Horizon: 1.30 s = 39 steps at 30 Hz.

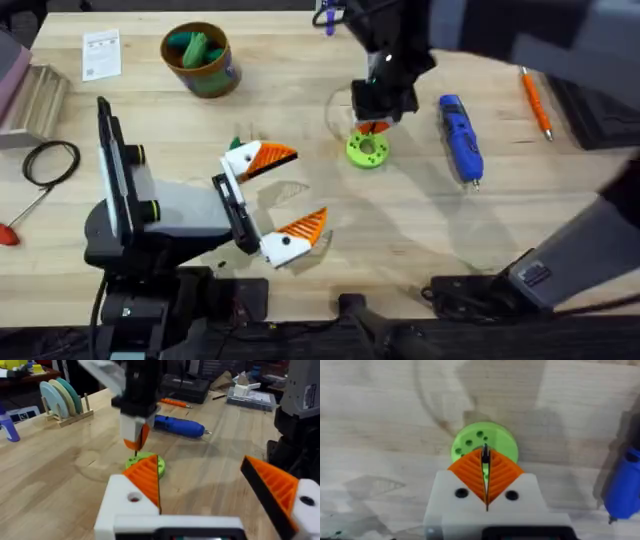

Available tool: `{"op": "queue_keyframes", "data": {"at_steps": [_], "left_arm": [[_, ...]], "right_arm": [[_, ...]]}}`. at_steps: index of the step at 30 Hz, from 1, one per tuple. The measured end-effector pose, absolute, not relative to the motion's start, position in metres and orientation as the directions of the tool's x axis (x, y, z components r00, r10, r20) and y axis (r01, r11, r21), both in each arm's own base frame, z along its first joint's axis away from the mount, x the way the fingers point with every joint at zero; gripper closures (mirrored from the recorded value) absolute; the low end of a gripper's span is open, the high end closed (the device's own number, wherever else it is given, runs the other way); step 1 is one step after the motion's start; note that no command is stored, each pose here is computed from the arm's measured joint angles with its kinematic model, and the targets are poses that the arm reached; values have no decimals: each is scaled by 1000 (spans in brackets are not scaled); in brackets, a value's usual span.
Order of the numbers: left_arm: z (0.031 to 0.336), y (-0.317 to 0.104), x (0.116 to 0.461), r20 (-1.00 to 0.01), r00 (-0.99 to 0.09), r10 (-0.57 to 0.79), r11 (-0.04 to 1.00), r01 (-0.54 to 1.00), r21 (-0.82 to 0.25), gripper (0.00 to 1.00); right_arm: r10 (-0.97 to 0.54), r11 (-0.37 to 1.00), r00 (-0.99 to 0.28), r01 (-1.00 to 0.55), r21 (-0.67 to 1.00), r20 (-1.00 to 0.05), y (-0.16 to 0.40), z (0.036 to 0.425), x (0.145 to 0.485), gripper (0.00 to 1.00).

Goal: Pick up the gripper from the table and insert it into the empty holder that is missing its gripper. Then pick up a screw, insert it into the mounting hole, and use the screwdriver to tighten it. Finally, clean up the table by picking up the vegetable and placing it into the bucket.

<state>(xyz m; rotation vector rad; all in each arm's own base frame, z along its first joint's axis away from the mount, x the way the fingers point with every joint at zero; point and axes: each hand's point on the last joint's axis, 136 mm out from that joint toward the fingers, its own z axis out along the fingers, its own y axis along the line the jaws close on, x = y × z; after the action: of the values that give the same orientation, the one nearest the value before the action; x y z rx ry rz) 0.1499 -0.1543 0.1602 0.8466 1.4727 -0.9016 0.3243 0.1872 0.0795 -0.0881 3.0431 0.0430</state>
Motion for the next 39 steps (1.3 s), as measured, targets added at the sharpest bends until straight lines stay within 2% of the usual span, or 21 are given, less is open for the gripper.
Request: {"op": "queue_keyframes", "data": {"at_steps": [8,12,19,23,28,39], "left_arm": [[160,-154,150,-996,-85,13,444,893,-70,15],[160,-154,150,-996,-85,13,444,893,-70,15],[160,-154,150,-996,-85,13,444,893,-70,15],[160,-154,150,-996,-84,13,444,893,-70,14],[160,-154,150,-996,-84,13,444,893,-70,14],[160,-154,150,-996,-84,13,444,893,-70,14]], "right_arm": [[-85,989,-961,-113,97,-262,189,177,325,995],[-152,979,-944,-184,88,-293,184,209,317,995],[-302,944,-909,-326,41,-287,179,239,303,995],[-389,906,-859,-422,29,-333,191,264,296,995],[-511,826,-758,-564,14,-404,224,289,280,995],[-776,521,-432,-850,-81,-459,295,296,232,995]]}}
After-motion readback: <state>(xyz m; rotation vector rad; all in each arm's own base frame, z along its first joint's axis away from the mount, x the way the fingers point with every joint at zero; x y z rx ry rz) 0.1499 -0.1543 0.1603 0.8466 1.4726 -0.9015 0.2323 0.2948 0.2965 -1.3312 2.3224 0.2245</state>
